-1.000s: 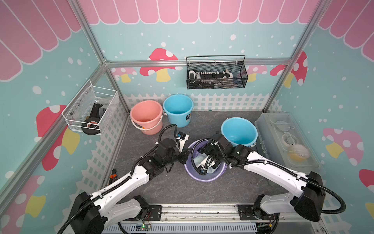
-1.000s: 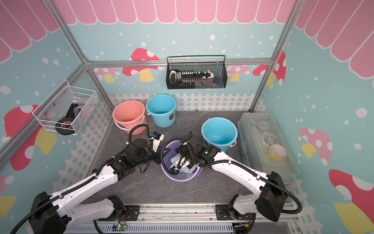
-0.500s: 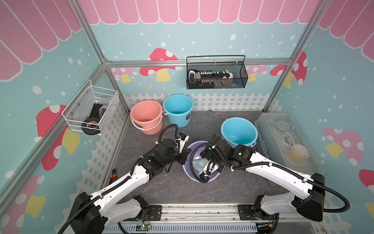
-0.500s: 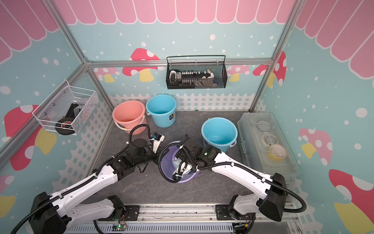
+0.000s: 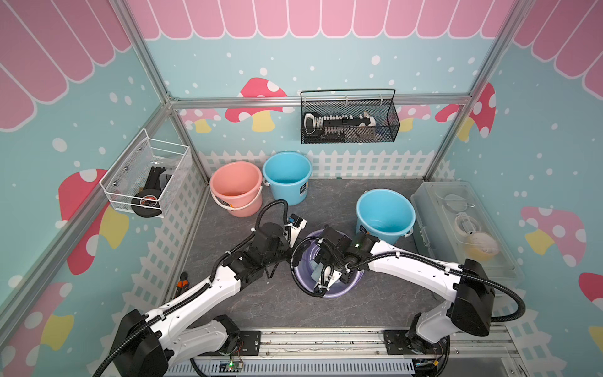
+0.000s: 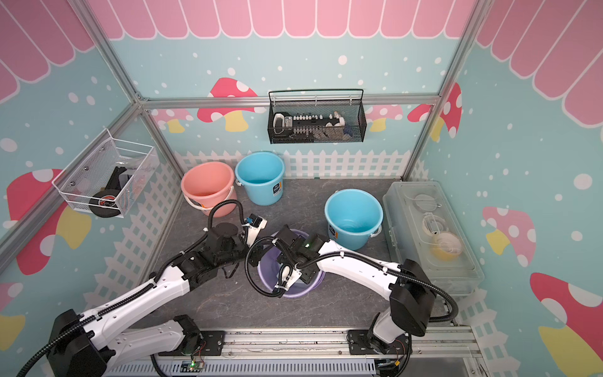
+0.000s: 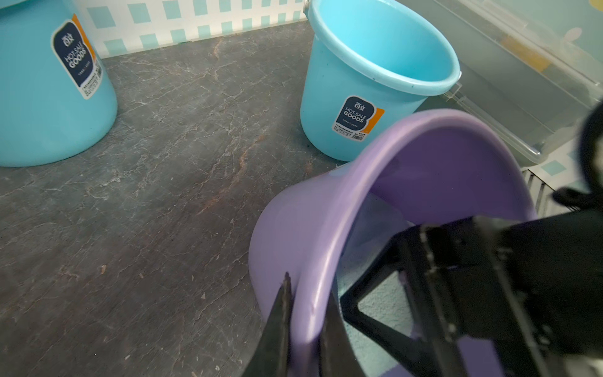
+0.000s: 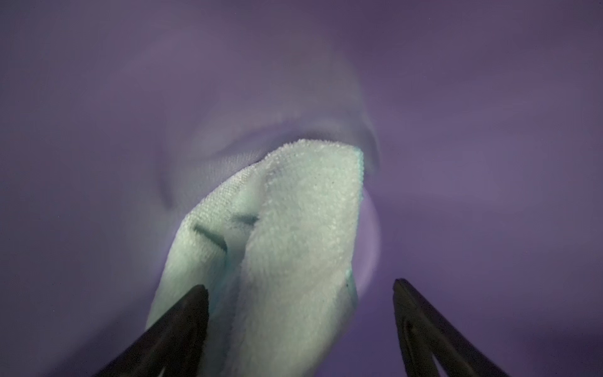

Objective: Wipe the inside of the bucket with a cloth
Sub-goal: Wipe the dirt from the inside of the bucket.

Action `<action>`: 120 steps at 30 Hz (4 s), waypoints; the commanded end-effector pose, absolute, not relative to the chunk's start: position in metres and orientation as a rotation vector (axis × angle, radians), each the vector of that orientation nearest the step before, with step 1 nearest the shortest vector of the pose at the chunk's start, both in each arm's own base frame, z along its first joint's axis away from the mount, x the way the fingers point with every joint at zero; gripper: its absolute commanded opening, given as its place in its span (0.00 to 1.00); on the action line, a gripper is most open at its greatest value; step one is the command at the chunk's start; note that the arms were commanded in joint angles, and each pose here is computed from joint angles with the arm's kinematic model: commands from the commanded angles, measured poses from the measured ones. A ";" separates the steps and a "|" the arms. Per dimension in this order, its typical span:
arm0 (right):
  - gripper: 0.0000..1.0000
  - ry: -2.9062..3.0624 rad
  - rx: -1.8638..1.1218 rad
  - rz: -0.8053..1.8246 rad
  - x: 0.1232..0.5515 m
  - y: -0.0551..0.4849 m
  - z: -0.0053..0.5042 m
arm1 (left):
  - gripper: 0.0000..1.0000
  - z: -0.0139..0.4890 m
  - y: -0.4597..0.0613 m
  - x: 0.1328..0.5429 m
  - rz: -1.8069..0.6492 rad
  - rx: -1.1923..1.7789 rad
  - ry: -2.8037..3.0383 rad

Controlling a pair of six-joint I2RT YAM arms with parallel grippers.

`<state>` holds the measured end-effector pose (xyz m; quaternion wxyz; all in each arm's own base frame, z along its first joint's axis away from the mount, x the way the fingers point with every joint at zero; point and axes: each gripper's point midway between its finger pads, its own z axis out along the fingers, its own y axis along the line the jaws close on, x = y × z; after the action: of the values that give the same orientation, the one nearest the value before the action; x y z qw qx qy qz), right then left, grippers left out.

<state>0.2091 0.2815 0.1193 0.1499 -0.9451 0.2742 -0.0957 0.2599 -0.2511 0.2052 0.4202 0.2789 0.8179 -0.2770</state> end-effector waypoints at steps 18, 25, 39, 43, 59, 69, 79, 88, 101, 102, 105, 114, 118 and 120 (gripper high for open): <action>0.32 0.975 -2.617 -0.167 0.220 0.300 0.041 | 0.00 0.211 -0.257 0.260 -0.734 0.718 2.043; 0.07 0.907 -2.302 -0.285 0.249 0.328 0.081 | 0.00 0.209 -0.263 0.261 -0.757 0.726 2.063; 0.00 0.694 -1.890 -0.827 0.309 0.331 0.185 | 0.00 0.201 -0.267 0.264 -0.757 0.740 2.110; 0.00 0.697 -1.892 -0.856 0.307 0.322 0.199 | 0.00 0.201 -0.265 0.263 -0.750 0.735 2.116; 0.01 0.790 -2.259 -0.862 0.316 0.308 0.097 | 0.00 0.212 -0.262 0.259 -0.747 0.740 2.102; 0.02 1.125 -2.566 -0.817 0.287 0.232 0.064 | 0.00 0.208 -0.239 0.272 -0.568 0.654 2.157; 0.01 1.398 -2.848 -0.152 0.186 0.212 0.049 | 0.00 0.205 -0.241 0.277 -0.537 0.664 2.154; 0.00 1.286 -2.594 0.506 0.142 0.287 0.061 | 0.00 0.204 -0.255 0.276 -0.572 0.682 2.137; 0.02 1.148 -1.944 -0.047 0.271 0.373 0.105 | 0.00 0.205 -0.271 0.271 -0.608 0.705 2.128; 0.02 1.128 -1.923 -0.147 0.283 0.371 0.110 | 0.00 0.205 -0.271 0.271 -0.609 0.705 2.129; 0.03 1.056 -1.903 -0.405 0.307 0.361 0.118 | 0.00 0.205 -0.272 0.271 -0.611 0.704 2.131; 0.03 0.924 -2.202 -0.887 0.320 0.300 0.108 | 0.00 0.211 -0.262 0.274 -0.534 0.698 2.129; 0.03 0.953 -2.381 -0.913 0.304 0.270 0.098 | 0.00 0.213 -0.251 0.278 -0.440 0.700 2.139; 0.03 0.998 -2.478 -0.882 0.293 0.256 0.090 | 0.00 0.215 -0.245 0.280 -0.401 0.693 2.136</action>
<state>0.3015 0.2852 0.0881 0.2431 -0.8532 0.3588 -0.2901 0.2767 -0.2507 0.2033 0.4035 0.2750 0.8535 -0.1821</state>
